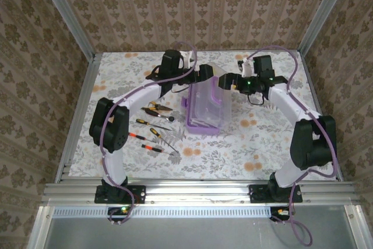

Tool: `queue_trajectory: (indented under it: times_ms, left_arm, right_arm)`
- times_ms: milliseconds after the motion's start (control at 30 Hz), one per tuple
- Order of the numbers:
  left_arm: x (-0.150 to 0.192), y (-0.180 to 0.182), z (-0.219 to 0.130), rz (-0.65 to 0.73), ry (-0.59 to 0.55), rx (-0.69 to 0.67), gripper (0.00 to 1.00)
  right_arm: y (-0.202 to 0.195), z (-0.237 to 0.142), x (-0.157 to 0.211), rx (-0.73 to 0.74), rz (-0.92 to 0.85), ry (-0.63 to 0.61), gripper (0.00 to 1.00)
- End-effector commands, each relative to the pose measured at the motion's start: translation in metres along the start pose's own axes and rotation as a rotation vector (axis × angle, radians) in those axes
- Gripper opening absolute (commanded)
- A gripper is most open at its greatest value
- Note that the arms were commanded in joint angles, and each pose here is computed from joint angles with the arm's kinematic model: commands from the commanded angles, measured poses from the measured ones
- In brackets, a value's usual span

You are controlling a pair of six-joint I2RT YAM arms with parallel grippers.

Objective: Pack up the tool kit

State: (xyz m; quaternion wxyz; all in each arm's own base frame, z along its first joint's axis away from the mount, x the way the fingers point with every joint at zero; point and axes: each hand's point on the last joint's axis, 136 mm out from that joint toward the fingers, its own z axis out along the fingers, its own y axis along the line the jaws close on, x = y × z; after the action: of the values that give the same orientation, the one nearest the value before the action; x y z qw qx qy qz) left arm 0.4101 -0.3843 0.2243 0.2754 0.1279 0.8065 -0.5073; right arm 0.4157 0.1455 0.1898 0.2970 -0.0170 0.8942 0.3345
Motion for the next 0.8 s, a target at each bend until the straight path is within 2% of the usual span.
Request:
queue_trajectory:
  times_ms: [0, 467, 767]
  left_arm:
    - [-0.020, -0.034, -0.005, 0.057, -0.041, 0.076, 1.00]
    - [-0.025, -0.051, 0.005, 0.078, -0.031, 0.097, 1.00]
    - [-0.021, -0.065, 0.020, 0.099, 0.007, 0.108, 1.00]
  right_arm:
    - [0.002, -0.022, -0.006, 0.085, -0.074, -0.025, 1.00]
    - [-0.001, -0.043, 0.007, 0.207, -0.168, -0.018, 1.00]
    - [0.001, -0.064, 0.008, 0.248, -0.202, -0.065, 1.00]
